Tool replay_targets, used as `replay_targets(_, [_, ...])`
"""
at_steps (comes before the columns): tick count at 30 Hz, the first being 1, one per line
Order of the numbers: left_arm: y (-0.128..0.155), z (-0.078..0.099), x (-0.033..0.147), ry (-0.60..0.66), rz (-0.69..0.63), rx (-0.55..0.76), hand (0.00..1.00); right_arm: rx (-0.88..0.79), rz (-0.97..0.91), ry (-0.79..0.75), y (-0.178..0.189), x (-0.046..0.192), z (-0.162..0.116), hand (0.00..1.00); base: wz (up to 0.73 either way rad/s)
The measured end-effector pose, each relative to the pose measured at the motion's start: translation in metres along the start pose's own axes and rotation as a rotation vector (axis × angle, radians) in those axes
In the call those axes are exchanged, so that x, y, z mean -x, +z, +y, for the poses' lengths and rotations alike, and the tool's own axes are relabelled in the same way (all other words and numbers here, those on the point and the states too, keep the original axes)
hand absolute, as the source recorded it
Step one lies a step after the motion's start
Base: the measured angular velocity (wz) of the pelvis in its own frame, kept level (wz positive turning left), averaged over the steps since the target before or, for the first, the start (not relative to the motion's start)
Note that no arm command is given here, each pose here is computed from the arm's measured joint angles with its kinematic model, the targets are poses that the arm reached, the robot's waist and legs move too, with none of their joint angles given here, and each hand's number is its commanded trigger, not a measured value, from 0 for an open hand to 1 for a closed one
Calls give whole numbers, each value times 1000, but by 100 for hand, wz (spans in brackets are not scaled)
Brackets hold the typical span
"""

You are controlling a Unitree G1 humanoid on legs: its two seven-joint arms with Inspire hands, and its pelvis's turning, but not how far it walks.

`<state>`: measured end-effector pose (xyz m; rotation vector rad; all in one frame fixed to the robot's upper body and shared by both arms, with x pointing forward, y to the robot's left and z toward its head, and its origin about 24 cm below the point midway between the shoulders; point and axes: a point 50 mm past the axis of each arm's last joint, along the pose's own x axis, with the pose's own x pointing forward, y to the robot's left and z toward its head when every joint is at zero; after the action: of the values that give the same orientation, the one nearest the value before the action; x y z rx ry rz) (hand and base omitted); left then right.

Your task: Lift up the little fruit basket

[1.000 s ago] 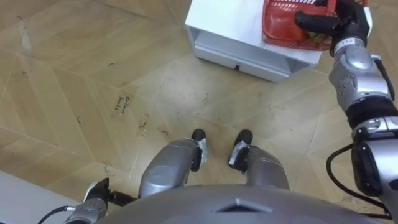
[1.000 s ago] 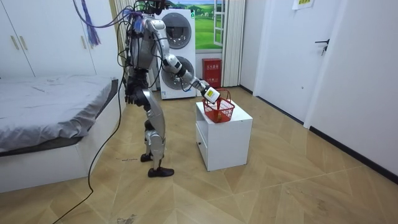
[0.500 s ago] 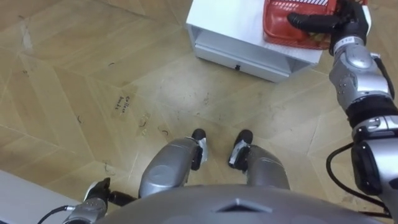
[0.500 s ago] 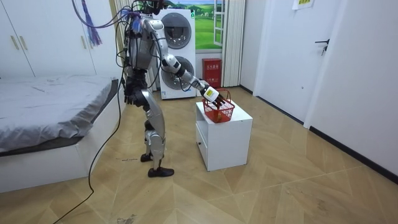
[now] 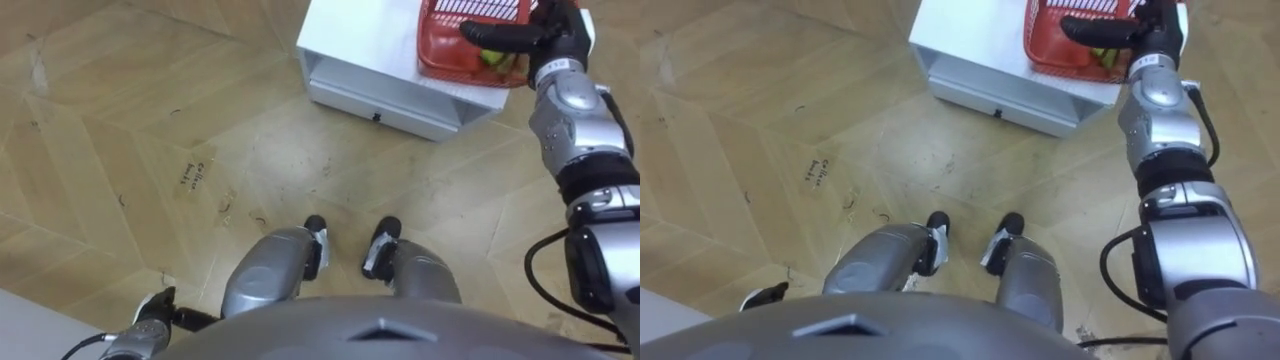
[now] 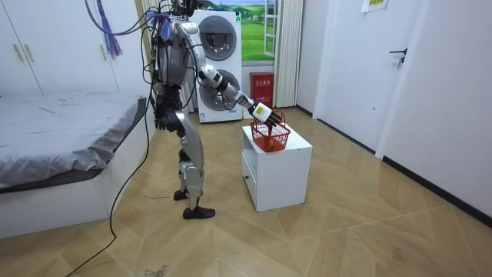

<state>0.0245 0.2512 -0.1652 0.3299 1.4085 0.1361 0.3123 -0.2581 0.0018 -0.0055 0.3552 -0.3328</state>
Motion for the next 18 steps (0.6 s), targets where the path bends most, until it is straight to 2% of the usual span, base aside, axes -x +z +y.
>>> replay_targets(10, [-8,6,1,51,19,38,0,-59,-17,24,-6,10,-3,0,-3])
replay_targets(18, [-17,15,3,115,33,120,0,-134,-43,-44,-14,24,-30,0,-4])
